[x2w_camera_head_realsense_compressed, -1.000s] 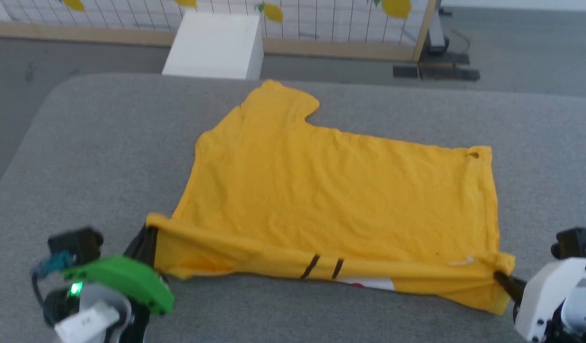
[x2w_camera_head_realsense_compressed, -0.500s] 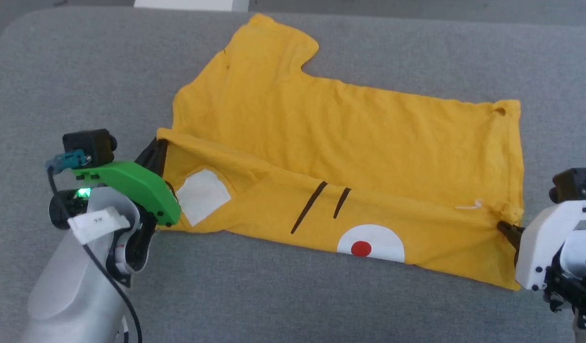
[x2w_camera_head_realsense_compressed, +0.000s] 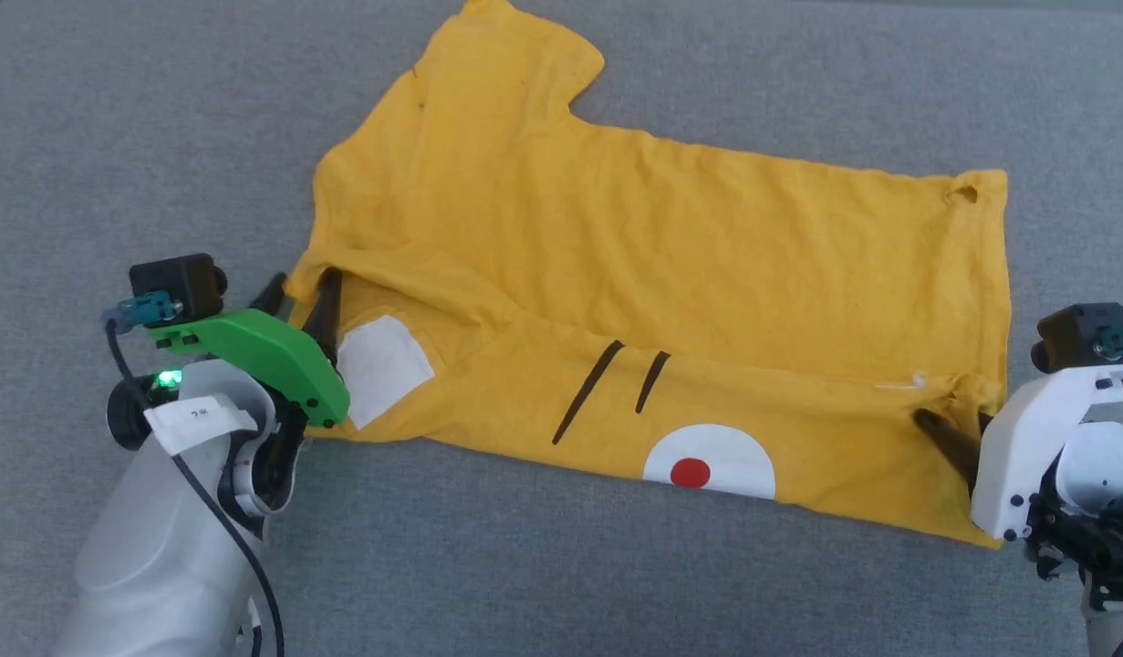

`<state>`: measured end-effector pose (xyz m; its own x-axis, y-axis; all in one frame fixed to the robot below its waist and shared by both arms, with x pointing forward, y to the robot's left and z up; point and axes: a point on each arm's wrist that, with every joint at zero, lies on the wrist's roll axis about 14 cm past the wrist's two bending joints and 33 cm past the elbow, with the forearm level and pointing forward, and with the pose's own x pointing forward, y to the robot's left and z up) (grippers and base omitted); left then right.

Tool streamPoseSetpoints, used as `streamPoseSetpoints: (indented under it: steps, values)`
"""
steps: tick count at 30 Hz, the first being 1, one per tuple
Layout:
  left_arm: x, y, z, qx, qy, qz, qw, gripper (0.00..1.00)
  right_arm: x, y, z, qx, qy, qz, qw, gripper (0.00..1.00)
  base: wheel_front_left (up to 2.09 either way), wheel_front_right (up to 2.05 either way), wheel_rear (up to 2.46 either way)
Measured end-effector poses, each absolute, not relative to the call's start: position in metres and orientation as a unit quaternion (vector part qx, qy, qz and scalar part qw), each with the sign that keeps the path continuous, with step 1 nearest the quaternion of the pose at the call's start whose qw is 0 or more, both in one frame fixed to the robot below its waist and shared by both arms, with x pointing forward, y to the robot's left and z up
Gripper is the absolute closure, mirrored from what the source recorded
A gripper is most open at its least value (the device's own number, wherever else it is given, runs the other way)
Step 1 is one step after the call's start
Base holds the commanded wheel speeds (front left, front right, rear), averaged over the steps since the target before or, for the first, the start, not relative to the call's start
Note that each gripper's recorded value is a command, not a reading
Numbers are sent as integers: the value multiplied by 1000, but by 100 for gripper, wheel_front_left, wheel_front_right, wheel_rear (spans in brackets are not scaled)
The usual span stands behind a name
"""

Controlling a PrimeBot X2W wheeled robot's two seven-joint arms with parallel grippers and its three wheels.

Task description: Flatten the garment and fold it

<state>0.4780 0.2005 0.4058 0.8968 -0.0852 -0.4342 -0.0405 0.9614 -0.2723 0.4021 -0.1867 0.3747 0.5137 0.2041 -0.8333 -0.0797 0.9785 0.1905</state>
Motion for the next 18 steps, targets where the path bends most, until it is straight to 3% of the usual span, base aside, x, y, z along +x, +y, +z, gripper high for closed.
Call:
streamPoseSetpoints:
  steps: [7, 13, 18]
  values:
    - [458, 223, 438, -156, 183, 36, 970, 0, 395, -200, 400, 110, 429, 48, 895, 0, 0, 0, 0]
    - [402, 219, 417, -169, 289, 55, 941, 0, 383, -211, 430, 132, 381, 24, 915, 0, 0, 0, 0]
    - [389, 217, 429, -161, 311, 48, 935, 0, 375, -216, 446, 135, 361, 17, 923, 0, 0, 0, 0]
